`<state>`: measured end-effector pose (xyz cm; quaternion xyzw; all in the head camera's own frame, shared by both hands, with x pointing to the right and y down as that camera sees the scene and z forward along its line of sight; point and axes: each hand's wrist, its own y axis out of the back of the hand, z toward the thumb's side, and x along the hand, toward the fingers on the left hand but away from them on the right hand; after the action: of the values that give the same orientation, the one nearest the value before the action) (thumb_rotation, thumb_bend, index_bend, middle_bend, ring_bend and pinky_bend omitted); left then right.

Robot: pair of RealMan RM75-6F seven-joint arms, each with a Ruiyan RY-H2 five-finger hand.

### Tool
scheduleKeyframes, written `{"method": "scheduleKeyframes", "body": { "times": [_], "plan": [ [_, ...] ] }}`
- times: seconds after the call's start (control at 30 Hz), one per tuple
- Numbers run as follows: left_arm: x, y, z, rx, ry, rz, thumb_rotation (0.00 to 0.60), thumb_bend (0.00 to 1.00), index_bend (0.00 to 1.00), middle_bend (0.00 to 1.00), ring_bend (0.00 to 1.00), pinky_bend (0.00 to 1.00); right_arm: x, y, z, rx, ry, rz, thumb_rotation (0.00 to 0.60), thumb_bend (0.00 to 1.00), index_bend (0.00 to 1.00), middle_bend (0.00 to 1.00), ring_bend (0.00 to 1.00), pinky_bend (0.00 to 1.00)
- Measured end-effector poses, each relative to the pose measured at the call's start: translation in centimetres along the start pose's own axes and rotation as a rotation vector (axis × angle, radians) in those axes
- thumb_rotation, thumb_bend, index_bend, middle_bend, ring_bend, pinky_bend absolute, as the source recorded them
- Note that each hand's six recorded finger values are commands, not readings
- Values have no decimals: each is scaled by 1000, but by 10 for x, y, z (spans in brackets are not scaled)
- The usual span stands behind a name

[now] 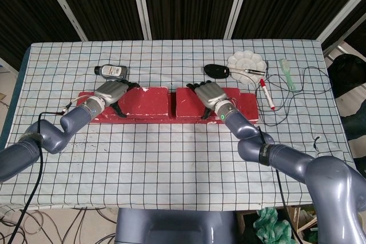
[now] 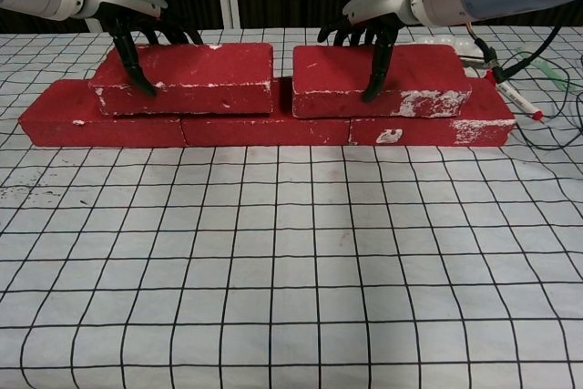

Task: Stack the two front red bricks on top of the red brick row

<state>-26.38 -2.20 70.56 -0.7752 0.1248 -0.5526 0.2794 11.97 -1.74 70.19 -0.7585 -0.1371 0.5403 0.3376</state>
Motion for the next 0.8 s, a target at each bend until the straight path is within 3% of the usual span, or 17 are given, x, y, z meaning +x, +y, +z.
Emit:
{"method": "scheduleKeyframes", "body": {
  "times": [0.5,0.8],
  "plan": [
    [1,1,1,6,0,-2,600,106,139,173,52,154,-2,-3,-2,10,1,14,600,31,5,53,36,144],
    [1,0,-1,9,5,-7,600,106,135,172,52,154,-3,-3,-2,11,0,13,600,29,0,48,35,144]
  ]
}}
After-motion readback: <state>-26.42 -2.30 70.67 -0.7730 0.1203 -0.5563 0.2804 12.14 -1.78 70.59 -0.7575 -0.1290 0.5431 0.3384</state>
